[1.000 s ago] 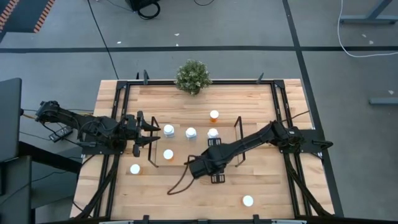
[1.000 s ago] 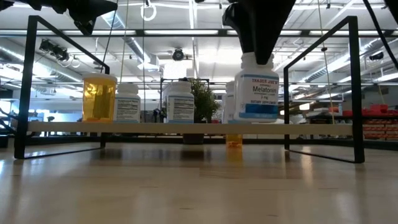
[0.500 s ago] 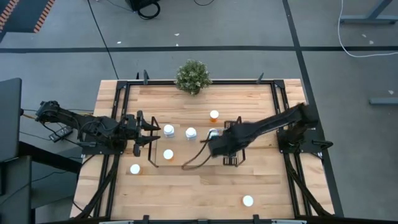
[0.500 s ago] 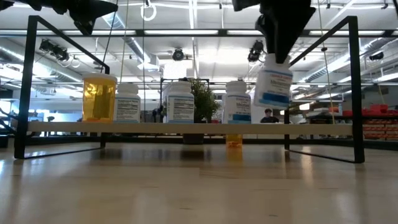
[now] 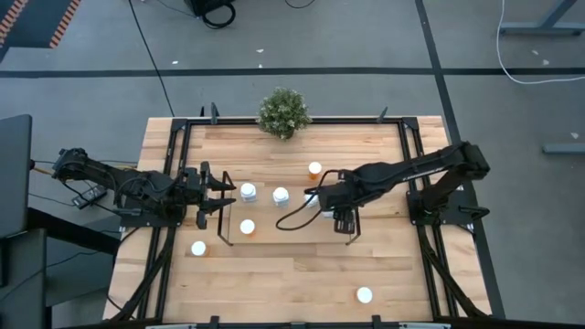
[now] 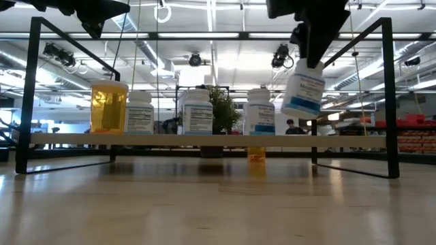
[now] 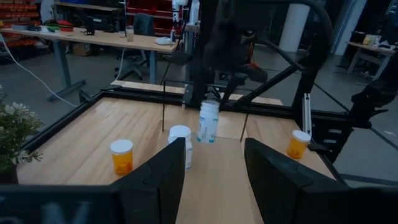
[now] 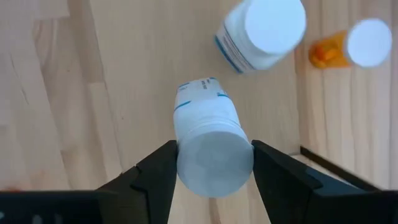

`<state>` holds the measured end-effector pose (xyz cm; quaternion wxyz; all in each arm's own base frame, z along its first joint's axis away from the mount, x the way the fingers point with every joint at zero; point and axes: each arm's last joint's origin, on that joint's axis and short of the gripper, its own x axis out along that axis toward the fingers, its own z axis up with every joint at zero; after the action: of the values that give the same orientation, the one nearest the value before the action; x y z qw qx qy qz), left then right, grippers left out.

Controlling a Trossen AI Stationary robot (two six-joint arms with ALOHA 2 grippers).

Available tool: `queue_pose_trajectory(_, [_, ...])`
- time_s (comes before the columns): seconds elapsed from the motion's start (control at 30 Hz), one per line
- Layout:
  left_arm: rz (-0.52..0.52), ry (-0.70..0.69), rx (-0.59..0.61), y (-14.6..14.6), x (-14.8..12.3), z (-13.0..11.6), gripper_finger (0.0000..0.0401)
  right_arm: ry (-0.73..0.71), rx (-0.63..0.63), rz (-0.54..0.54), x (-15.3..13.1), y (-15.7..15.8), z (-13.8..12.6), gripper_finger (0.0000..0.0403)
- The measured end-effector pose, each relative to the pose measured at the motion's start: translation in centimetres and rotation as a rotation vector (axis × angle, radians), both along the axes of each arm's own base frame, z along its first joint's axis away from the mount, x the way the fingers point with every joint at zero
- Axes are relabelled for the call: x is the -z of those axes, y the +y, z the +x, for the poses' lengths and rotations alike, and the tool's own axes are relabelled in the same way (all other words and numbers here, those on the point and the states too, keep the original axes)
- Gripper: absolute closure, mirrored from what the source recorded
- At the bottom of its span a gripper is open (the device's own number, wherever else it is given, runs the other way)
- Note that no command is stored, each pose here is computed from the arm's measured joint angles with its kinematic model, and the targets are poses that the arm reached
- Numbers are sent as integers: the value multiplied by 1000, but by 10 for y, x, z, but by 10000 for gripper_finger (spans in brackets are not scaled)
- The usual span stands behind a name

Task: Pick and place medicine bottles onto shelf by color
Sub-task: Put the white pill bottle on the shelf

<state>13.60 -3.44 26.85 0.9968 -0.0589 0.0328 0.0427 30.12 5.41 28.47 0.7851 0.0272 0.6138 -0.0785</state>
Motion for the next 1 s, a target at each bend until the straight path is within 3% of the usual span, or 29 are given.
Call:
queue_pose_trajectory(0.33, [-3, 5, 0, 0, 1, 0, 229, 206, -20, -47, 28, -18, 38, 199])
queue_pose_trajectory(0.67, [-4, 9, 0, 0, 1, 0, 229, 232, 17, -45, 20, -39, 31, 199])
queue_pose_trajectory(1.0, [-3, 13, 0, 0, 1, 0, 229, 227, -12, -14, 20, -36, 31, 199])
